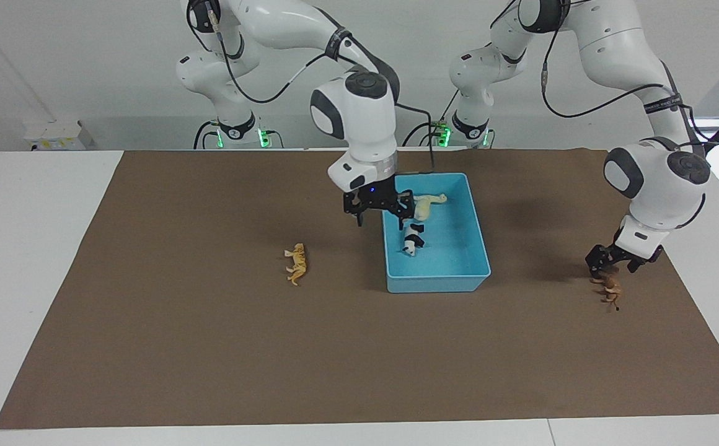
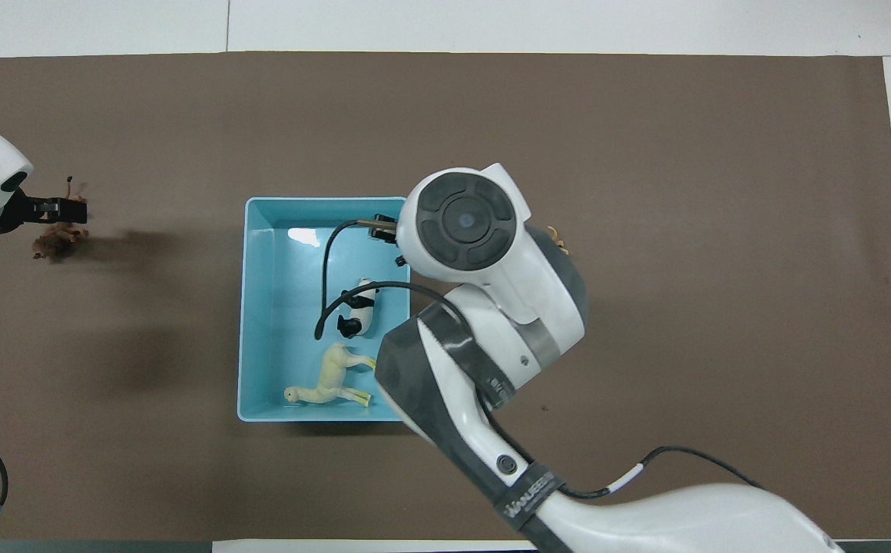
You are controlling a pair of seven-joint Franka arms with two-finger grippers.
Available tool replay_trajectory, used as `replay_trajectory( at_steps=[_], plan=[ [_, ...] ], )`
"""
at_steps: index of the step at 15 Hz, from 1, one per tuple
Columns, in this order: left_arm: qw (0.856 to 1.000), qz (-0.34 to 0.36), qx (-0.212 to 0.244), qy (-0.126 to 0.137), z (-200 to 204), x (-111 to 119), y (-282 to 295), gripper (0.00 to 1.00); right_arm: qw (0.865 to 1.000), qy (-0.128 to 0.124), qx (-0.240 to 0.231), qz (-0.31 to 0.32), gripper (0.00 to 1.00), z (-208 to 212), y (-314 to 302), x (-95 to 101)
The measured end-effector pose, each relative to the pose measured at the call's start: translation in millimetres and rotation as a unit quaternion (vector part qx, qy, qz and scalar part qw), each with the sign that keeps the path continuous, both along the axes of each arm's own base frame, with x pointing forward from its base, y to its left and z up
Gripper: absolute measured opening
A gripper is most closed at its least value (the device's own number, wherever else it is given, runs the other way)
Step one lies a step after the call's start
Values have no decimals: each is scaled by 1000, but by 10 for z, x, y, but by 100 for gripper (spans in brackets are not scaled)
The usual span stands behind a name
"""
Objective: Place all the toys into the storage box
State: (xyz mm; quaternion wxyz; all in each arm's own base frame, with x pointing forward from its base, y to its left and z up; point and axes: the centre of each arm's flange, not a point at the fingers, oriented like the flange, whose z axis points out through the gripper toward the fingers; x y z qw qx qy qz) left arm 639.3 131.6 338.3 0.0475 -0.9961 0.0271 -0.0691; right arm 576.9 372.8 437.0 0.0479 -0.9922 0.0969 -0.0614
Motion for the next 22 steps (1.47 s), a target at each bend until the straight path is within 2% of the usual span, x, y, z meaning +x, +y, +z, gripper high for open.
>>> replay_trajectory(
  at_steps=[2,4,7,10,11,12,13,15,17,19,22],
  plan=[
    [1000,0,0,-18,-106,49,38,100,999,14,-19,30,100,-245,-449,164],
    [1000,5,2,-31,-238,70,152,100,998,22,-29,50,100,-480,-768,199],
    [999,5,12,-30,-393,51,313,100,997,12,-31,75,100,-828,-1136,139],
    [1000,4,11,-28,-424,49,305,100,996,11,-36,82,100,-1119,-1249,21],
    [1000,3,11,-27,-437,48,294,95,996,12,-40,84,100,-1175,-1274,-4],
    [1000,6,9,-26,-449,48,279,94,995,15,-43,85,100,-1211,-1298,-19],
    [1000,11,7,-26,-460,46,265,87,995,17,-47,86,100,-1239,-1322,-30],
    [999,22,4,-26,-460,52,221,60,995,12,-49,88,100,-1292,-1365,-41],
    [999,37,1,-22,-461,58,175,38,995,10,-50,85,100,-1350,-1436,-46],
    [998,58,-2,-7,-386,98,133,35,995,10,-51,82,100,-1376,-1479,-45],
    [994,94,-2,50,121,316,-230,35,995,6,-49,83,100,-1447,-1482,-71]
  ],
)
